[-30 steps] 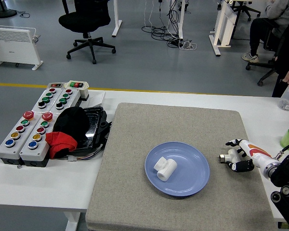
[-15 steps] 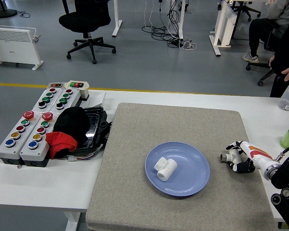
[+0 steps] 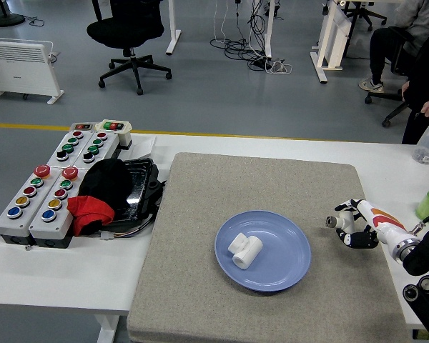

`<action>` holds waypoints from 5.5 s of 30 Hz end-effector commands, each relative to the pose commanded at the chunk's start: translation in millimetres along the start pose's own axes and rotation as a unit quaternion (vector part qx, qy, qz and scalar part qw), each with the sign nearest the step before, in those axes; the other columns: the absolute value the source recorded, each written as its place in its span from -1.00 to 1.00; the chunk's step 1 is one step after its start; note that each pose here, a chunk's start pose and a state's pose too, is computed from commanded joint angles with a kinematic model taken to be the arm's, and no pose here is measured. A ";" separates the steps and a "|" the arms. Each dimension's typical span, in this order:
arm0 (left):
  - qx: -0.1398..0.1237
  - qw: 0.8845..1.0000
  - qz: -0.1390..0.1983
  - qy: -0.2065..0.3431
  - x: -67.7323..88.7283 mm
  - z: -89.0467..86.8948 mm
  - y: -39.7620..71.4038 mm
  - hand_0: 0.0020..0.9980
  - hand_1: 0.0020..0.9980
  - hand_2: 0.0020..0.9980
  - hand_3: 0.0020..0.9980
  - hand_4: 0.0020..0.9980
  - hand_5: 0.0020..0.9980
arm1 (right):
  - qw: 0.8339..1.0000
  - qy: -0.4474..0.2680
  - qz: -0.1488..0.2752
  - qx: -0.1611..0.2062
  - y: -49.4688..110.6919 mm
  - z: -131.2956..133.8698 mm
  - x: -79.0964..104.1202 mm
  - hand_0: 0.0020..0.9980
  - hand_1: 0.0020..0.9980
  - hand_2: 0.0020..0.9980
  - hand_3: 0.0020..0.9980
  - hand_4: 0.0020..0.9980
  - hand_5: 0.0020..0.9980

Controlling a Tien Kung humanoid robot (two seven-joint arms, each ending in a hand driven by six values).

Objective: Pick pipe place plate twice

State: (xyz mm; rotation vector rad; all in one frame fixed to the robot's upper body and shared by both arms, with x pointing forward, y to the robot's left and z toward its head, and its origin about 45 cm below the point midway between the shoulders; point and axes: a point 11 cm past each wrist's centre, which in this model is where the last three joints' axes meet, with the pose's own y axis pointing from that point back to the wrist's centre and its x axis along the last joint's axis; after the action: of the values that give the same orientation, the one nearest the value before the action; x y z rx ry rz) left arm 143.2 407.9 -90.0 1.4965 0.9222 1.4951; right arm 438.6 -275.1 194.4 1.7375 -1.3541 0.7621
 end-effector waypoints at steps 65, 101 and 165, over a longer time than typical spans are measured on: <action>0.000 1.000 -0.001 0.000 0.1 -0.6 -0.2 0.44 0.49 0.41 0.29 -0.21 1.00 | 0.989 -0.069 0.006 0.129 36.7 -90.7 -18.7 0.70 0.64 0.87 0.77 0.35 -0.23; 0.000 1.000 0.000 -0.005 0.7 -0.1 -0.1 0.44 0.49 0.41 0.30 -0.21 1.00 | 0.714 -0.694 0.092 -0.024 53.7 30.5 -2.5 0.57 0.51 0.66 0.60 0.13 0.02; -0.002 1.000 0.000 -0.010 0.6 0.8 0.0 0.44 0.49 0.41 0.29 -0.21 1.00 | 0.685 -0.708 0.165 -0.039 63.3 54.1 4.5 0.49 0.43 0.53 0.54 0.01 0.04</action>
State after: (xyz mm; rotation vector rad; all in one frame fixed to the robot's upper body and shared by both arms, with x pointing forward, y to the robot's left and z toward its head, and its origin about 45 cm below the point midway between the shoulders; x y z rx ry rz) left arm 144.0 408.3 -89.7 1.5047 0.9069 1.4796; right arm 377.9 -331.4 184.5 1.9881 -2.6436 -0.8061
